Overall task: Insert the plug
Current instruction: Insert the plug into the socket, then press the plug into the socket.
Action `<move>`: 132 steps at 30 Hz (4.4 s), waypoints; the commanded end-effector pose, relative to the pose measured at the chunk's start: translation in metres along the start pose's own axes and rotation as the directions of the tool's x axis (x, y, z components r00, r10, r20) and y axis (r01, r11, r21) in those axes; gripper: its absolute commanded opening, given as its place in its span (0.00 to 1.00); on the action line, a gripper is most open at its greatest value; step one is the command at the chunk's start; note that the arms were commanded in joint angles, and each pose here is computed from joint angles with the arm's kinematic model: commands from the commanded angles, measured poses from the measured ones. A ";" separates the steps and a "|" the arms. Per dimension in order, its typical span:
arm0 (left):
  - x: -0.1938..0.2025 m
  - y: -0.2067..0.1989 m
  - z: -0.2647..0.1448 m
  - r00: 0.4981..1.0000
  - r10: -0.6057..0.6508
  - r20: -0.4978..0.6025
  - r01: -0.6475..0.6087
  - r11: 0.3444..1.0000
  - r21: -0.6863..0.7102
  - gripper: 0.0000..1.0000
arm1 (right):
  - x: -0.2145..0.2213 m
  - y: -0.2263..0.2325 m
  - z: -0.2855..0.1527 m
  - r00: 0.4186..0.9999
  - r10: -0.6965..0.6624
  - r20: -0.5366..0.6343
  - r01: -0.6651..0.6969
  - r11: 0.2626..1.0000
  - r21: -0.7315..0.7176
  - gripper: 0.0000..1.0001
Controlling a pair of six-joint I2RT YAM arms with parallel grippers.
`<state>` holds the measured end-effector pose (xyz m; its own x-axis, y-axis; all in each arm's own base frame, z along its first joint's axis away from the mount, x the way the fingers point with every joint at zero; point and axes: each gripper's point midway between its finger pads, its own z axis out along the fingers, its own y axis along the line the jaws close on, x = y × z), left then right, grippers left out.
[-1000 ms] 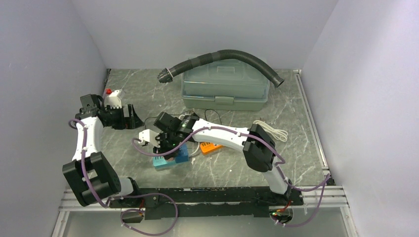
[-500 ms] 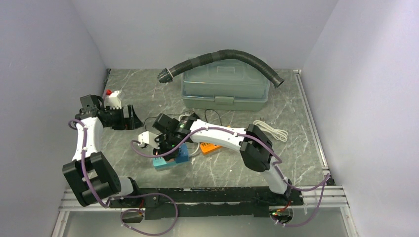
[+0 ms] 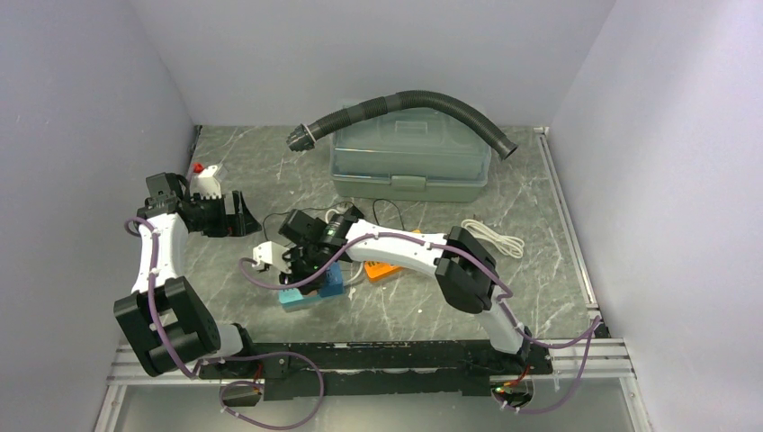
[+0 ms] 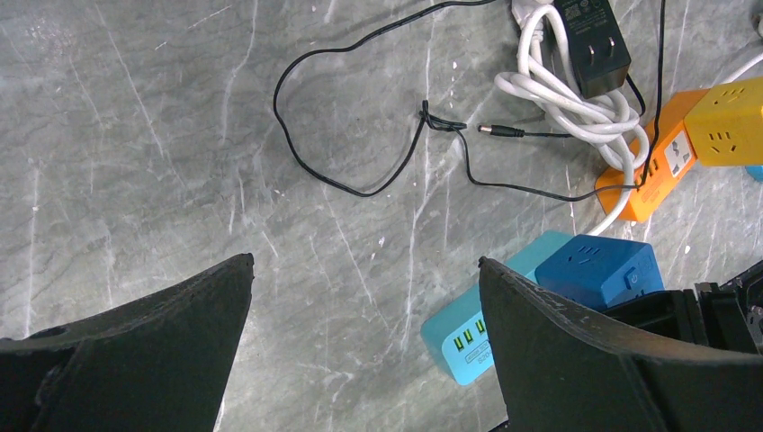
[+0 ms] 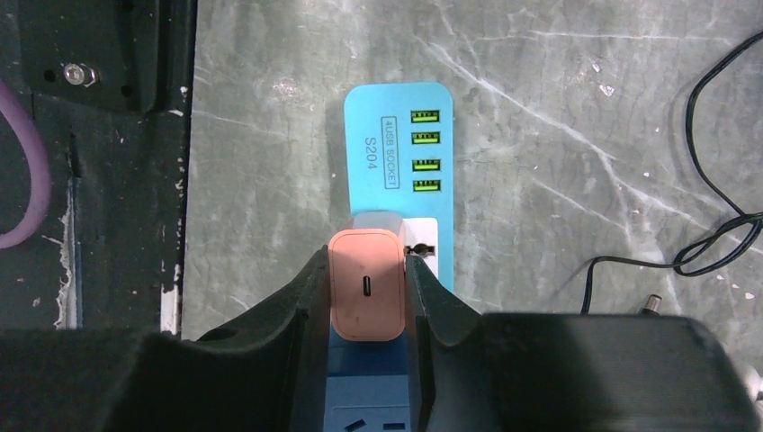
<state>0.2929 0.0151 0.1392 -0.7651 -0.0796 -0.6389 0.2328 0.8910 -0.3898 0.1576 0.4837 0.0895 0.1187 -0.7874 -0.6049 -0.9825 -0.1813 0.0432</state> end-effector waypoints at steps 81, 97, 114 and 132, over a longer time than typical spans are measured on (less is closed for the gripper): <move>-0.018 0.014 -0.018 0.998 0.001 0.061 0.002 0.999 -0.042 1.00 | 0.002 -0.016 -0.023 0.998 0.047 -0.051 -0.044 0.997 0.069 0.00; -0.020 0.024 -0.021 0.998 -0.006 0.065 0.010 0.998 -0.061 1.00 | 0.003 -0.010 -0.017 0.993 0.031 -0.110 -0.026 0.999 0.046 0.00; -0.023 0.029 -0.025 0.997 -0.007 0.078 0.013 0.997 -0.076 1.00 | 0.029 0.002 -0.007 0.980 0.061 -0.190 -0.064 0.998 -0.007 0.00; -0.024 0.038 -0.030 0.996 -0.011 0.086 0.019 0.995 -0.101 1.00 | 0.056 0.029 0.011 0.962 0.110 -0.249 -0.137 0.986 -0.093 0.00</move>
<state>0.2952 0.0561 0.1478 -0.7372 -0.1431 -0.6604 0.1459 0.9206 -0.3623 0.1580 0.4697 0.0909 0.0839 -0.8535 -0.5142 -0.9852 -0.1485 0.0858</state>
